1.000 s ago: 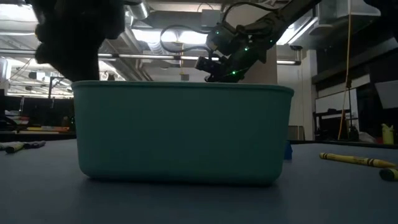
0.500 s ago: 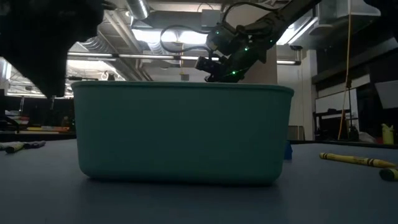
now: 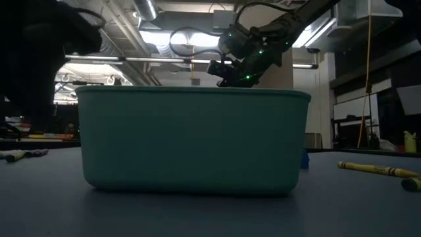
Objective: Sort crayons
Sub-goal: Put the green crayon into the blue bin
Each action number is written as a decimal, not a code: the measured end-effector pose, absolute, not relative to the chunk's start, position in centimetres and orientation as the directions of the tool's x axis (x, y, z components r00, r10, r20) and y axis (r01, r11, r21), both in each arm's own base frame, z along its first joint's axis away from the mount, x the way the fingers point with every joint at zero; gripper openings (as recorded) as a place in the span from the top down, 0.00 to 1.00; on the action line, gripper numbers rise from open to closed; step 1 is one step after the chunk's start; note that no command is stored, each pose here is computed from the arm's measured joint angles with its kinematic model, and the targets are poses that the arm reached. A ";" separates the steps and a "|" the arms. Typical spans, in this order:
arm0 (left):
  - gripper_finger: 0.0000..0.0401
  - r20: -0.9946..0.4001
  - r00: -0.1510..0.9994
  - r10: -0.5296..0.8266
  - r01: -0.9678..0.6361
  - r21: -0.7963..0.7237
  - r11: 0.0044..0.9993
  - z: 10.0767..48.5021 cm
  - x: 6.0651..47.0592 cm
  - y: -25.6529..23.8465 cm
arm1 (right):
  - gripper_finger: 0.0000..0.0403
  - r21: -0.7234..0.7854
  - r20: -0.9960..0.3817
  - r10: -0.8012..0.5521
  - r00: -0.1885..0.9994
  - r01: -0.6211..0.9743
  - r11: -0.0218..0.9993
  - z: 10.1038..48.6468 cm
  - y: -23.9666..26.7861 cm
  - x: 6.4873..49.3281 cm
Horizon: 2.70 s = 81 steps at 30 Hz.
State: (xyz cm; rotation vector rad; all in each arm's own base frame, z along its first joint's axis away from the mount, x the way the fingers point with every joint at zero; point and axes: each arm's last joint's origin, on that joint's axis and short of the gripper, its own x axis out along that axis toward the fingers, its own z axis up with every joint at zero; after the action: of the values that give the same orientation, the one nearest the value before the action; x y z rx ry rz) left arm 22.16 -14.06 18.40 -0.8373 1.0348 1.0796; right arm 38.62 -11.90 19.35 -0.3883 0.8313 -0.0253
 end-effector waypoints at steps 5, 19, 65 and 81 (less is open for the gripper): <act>0.75 -0.944 0.079 0.322 -0.973 -0.002 0.232 16.8 22.5 -14.3 | 0.66 -0.346 -0.715 -0.172 0.677 -0.129 0.929 19.4 -11.9 38.6; 0.75 -0.920 -0.152 0.362 -0.970 0.209 0.124 13.4 22.3 -14.5 | 0.66 -0.345 -0.715 -0.172 0.678 -0.129 0.930 19.4 -11.9 38.6; 0.76 -0.909 -0.087 0.409 -0.995 0.062 -0.073 12.4 21.7 -15.3 | 0.66 -0.317 -0.672 -0.183 0.718 -0.055 0.947 23.7 -11.3 36.8; 0.91 -0.906 -0.089 0.415 -0.995 0.062 -0.079 12.3 21.8 -15.1 | 0.66 -0.311 -0.687 -0.180 0.704 -0.061 0.948 24.0 -11.2 36.4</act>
State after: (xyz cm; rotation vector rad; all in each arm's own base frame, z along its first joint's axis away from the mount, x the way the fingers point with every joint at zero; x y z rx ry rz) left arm 21.84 -15.08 12.34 -0.8902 0.9061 1.4854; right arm 36.37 -11.16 24.04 -0.3244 0.7901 -0.0671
